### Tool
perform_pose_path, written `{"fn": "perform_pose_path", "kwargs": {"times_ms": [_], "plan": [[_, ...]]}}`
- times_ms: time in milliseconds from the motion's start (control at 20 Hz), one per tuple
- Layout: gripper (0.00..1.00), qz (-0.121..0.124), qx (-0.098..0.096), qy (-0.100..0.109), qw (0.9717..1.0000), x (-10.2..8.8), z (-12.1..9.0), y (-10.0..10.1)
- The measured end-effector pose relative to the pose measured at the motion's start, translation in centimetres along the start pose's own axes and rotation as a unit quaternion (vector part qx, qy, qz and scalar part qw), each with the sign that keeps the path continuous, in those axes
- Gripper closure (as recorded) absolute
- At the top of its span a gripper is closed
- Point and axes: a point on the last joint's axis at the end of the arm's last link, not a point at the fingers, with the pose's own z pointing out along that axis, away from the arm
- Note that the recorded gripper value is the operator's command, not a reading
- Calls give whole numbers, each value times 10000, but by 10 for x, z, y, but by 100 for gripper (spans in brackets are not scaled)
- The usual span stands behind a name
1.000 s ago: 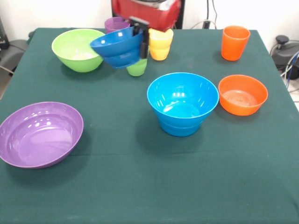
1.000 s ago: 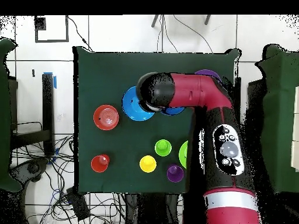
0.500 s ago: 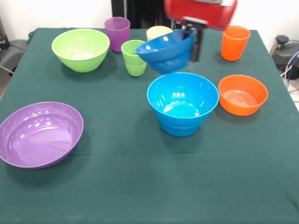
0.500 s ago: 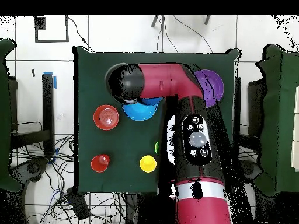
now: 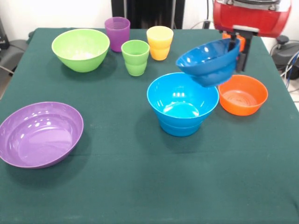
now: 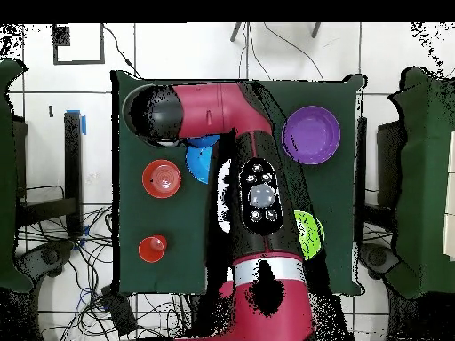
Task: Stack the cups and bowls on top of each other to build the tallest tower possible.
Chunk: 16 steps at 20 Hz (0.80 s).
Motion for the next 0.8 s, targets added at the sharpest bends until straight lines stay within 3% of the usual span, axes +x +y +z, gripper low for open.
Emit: {"fn": "perform_pose_path", "kwargs": {"times_ms": [400, 800], "plan": [[100, -79, 66, 26, 9999, 6, 16, 10], [100, -33, 303, 178, 9994, 13, 43, -8]]}}
